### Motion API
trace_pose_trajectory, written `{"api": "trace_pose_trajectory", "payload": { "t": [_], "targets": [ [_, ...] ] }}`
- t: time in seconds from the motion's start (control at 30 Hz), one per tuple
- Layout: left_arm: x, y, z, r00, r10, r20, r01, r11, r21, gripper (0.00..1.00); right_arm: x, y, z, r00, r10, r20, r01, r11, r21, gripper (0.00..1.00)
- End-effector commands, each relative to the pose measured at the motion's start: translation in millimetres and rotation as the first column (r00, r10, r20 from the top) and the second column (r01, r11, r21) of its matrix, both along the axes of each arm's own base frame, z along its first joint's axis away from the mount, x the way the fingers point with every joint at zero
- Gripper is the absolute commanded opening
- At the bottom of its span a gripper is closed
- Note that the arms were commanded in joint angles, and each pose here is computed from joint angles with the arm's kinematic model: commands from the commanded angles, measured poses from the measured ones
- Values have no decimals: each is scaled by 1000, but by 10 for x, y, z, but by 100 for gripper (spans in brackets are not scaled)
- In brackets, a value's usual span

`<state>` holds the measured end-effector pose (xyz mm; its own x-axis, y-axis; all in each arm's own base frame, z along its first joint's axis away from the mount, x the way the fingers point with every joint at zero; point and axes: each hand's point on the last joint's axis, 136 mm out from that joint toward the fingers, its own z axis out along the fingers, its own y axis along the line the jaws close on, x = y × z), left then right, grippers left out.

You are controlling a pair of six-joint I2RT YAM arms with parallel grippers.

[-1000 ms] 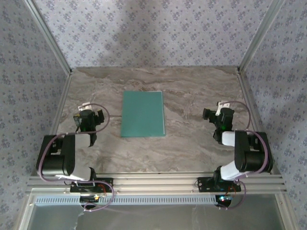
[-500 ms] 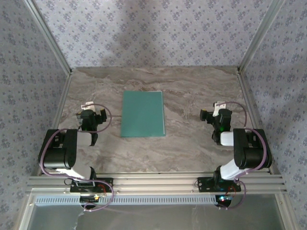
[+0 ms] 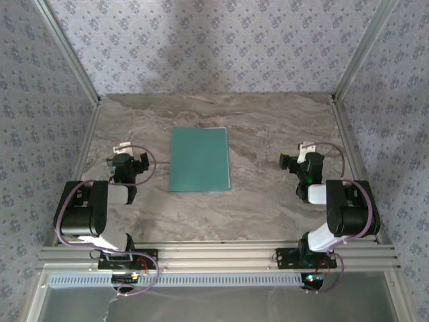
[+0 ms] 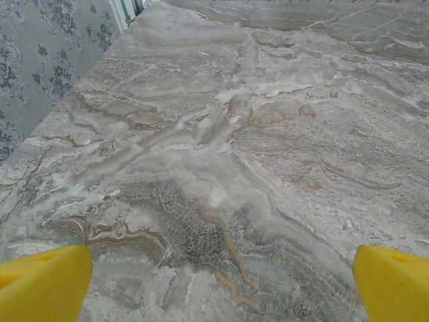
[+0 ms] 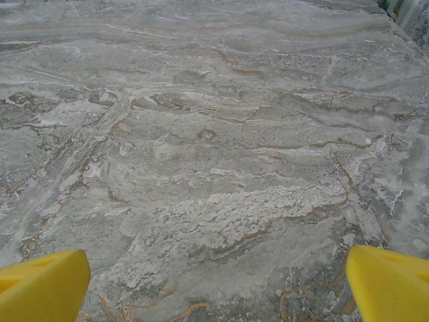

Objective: Put the files into the folder

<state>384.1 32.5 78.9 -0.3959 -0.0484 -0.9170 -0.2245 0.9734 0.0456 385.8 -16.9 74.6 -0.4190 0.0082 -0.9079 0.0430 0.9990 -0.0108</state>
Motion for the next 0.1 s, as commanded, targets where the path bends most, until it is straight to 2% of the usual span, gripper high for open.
{"api": "trace_pose_trajectory", "payload": {
  "t": [0.0, 0.07],
  "targets": [
    [84, -7, 129, 999, -16, 47, 16, 1000, -4, 100, 54, 18, 94, 999, 17, 35, -16, 1000, -14, 100],
    [82, -7, 126, 999, -15, 46, 15, 1000, -5, 100, 56, 20, 96, 999, 17, 36, -16, 1000, -13, 100]
  ]
}}
